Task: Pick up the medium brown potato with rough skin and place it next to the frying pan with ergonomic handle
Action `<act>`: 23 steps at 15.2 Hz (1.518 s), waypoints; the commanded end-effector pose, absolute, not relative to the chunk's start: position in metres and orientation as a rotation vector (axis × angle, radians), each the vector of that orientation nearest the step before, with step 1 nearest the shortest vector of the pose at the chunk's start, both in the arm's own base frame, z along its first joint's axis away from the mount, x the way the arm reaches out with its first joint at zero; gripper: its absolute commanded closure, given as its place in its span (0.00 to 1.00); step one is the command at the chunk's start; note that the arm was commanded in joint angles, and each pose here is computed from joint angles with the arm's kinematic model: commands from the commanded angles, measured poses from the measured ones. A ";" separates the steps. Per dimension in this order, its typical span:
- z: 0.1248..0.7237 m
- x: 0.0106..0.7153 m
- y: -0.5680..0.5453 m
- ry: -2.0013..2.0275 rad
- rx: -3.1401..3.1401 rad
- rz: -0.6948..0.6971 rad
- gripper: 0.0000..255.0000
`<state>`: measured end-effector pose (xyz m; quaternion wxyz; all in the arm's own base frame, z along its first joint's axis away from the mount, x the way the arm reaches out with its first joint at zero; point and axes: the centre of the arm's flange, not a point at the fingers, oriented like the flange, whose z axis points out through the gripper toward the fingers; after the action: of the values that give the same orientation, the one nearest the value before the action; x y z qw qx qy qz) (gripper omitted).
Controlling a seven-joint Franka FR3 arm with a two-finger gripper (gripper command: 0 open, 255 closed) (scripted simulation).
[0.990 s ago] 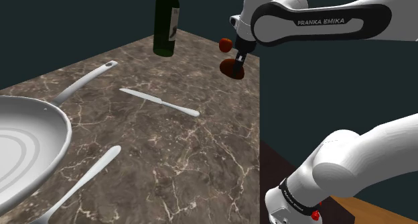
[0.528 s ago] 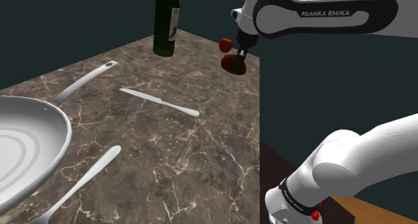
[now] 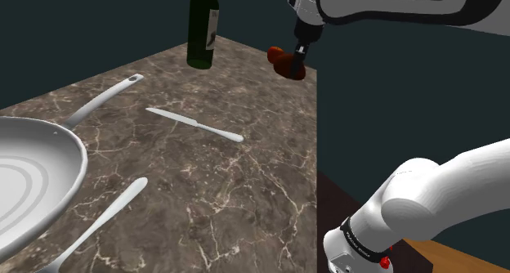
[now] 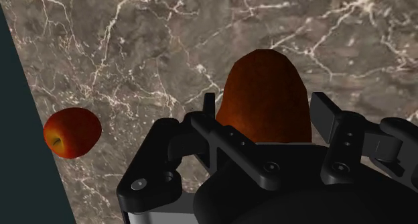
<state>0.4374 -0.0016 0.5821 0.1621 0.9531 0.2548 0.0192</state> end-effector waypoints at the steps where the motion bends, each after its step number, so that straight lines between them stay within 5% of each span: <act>1: 0.592 0.437 -0.001 0.727 2.720 0.054 1.00; 16: 0.668 0.437 -0.001 0.727 2.720 0.054 1.00; 23: 0.668 0.402 0.084 0.727 2.720 0.054 1.00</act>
<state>0.4069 0.0707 0.6681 0.1621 0.9530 0.2554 0.0193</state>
